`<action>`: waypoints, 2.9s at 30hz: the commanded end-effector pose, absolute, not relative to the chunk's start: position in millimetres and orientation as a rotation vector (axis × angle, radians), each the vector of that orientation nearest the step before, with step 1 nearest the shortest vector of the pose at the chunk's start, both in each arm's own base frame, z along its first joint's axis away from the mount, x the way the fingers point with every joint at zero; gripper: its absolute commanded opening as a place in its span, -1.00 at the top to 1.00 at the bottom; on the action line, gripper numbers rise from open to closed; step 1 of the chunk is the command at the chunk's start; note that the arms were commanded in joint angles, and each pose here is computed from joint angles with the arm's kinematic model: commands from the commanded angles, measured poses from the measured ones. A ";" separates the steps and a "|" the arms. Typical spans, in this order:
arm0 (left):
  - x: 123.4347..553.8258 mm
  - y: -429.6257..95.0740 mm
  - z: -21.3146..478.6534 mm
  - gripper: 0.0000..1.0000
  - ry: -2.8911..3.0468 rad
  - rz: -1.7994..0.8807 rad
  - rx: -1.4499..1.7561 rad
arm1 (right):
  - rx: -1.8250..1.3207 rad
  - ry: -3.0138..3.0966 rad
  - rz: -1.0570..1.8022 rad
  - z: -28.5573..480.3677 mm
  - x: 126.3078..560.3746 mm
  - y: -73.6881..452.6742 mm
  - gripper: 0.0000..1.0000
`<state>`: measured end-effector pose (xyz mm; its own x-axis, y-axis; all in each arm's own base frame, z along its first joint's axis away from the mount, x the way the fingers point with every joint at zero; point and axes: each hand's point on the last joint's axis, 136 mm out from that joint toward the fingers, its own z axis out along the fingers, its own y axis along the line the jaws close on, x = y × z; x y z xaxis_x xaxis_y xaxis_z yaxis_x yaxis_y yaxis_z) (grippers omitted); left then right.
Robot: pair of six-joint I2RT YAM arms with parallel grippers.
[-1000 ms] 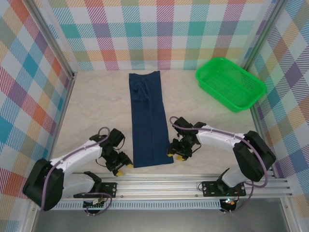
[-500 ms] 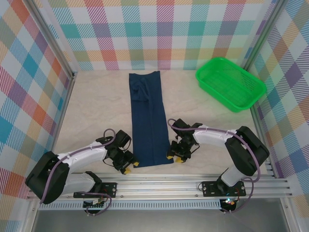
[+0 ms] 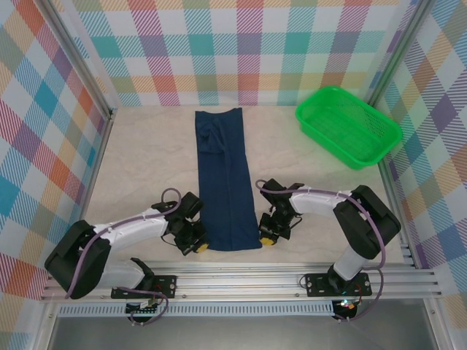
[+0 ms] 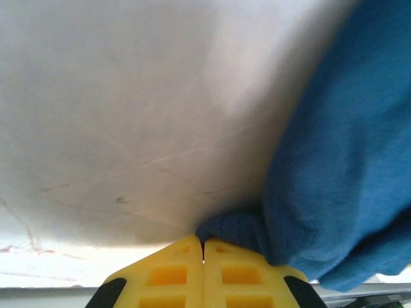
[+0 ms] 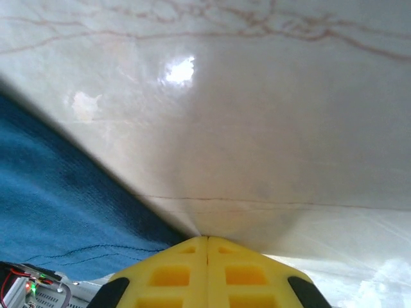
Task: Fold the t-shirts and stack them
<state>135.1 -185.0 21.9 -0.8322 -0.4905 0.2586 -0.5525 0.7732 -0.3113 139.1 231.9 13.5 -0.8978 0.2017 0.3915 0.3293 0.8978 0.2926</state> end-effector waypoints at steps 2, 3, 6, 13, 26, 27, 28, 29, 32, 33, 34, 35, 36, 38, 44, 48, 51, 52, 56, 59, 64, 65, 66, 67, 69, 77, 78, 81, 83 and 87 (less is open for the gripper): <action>124.4 -173.1 23.1 1.00 -2.851 0.592 0.800 | -0.315 -2.732 -0.726 27.1 150.6 264.0 1.00; 119.8 -171.4 21.4 1.00 -2.839 0.600 0.803 | -0.316 -2.727 -0.727 27.7 147.1 262.6 1.00; 108.4 -169.8 19.4 1.00 -2.797 0.642 0.820 | -0.306 -2.703 -0.735 31.2 135.3 260.6 1.00; 97.2 -166.7 24.1 1.00 -2.769 0.689 0.829 | -0.300 -2.671 -0.693 30.7 116.1 252.2 1.00; 97.4 -165.5 24.5 1.00 -2.776 0.674 0.828 | -0.267 -2.687 -0.639 19.2 120.9 271.3 0.18; 97.3 -165.2 25.3 1.00 -2.779 0.672 0.823 | -0.275 -2.690 -0.624 16.4 121.8 270.9 0.24; 97.7 -165.1 27.1 1.00 -2.783 0.674 0.819 | -0.279 -2.695 -0.621 14.8 122.9 271.2 0.28; 98.4 -163.9 29.7 0.99 -2.794 0.667 0.814 | -0.277 -2.708 -0.614 13.3 125.0 270.8 0.34; 100.2 -160.0 37.7 0.85 -2.828 0.650 0.799 | -0.257 -2.741 -0.600 13.0 131.0 271.0 0.46; 100.2 -158.3 39.4 0.84 -2.838 0.642 0.796 | -0.250 -2.751 -0.592 13.5 132.6 270.7 0.52; 100.1 -156.7 40.0 0.81 -2.844 0.632 0.794 | -0.244 -2.757 -0.589 14.0 133.7 270.8 0.60; 99.6 -155.7 39.9 0.69 -2.847 0.623 0.791 | -0.240 -2.761 -0.589 14.3 134.9 271.1 0.69; 99.9 -155.0 39.8 0.45 -2.849 0.617 0.794 | -0.235 -2.761 -0.589 14.7 135.0 271.7 0.76; 100.9 -155.1 38.4 0.20 -2.855 0.619 0.794 | -0.230 -2.762 -0.596 15.6 135.6 272.7 0.84; 104.2 -158.4 26.5 0.13 -2.847 0.611 0.799 | -0.223 -2.754 -0.619 20.4 134.8 274.8 0.96; 111.4 -163.8 16.9 0.18 -2.851 0.622 0.805 | -0.218 -2.743 -0.618 20.8 132.4 274.3 0.99; 119.5 -170.7 11.8 0.24 -2.853 0.629 0.802 | -0.221 -2.735 -0.613 19.6 130.8 273.6 0.99; 121.8 -172.1 10.1 0.28 -2.856 0.621 0.797 | -0.223 -2.733 -0.614 19.6 130.5 273.5 1.00; 130.5 -178.0 7.5 0.73 -2.868 0.605 0.780 | -0.223 -2.723 -0.615 21.2 128.4 273.4 1.00; 126.9 -173.8 11.0 1.00 -2.893 0.555 0.747 | -0.210 -2.695 -0.612 23.0 122.2 272.7 1.00; 104.6 -166.5 20.3 1.00 -2.876 0.543 0.667 | -0.103 -2.636 -0.597 33.3 100.3 274.5 1.00; 100.4 -166.2 24.7 1.00 -2.872 0.558 0.646 | -0.086 -2.620 -0.607 36.8 95.6 276.3 1.00; 98.2 -165.9 28.7 1.00 -2.871 0.569 0.636 | -0.082 -2.608 -0.615 39.8 93.2 277.6 1.00; 97.3 -165.9 34.7 1.00 -2.874 0.591 0.628 | -0.078 -2.603 -0.624 44.0 92.0 278.5 1.00; 102.3 -166.9 46.3 1.00 -2.899 0.626 0.630 | -0.080 -2.619 -0.622 52.4 94.8 277.8 1.00; 182.2 -182.4 83.1 1.00 -2.985 0.741 0.816 | -0.246 -2.734 -0.706 92.4 165.5 285.1 1.00; 194.2 -181.0 84.1 1.00 -2.987 0.741 0.848 | -0.265 -2.739 -0.716 95.1 176.9 286.6 1.00; 233.9 -179.4 95.2 1.00 -2.992 0.774 0.907 | -0.312 -2.756 -0.773 103.0 213.5 293.3 1.00; 261.4 -177.2 104.9 1.00 -3.015 0.779 0.928 | -0.330 -2.774 -0.775 105.8 236.3 294.7 1.00; 314.0 -169.2 115.5 1.00 -3.047 0.768 0.964 | -0.394 -2.815 -0.799 108.6 285.6 294.4 1.00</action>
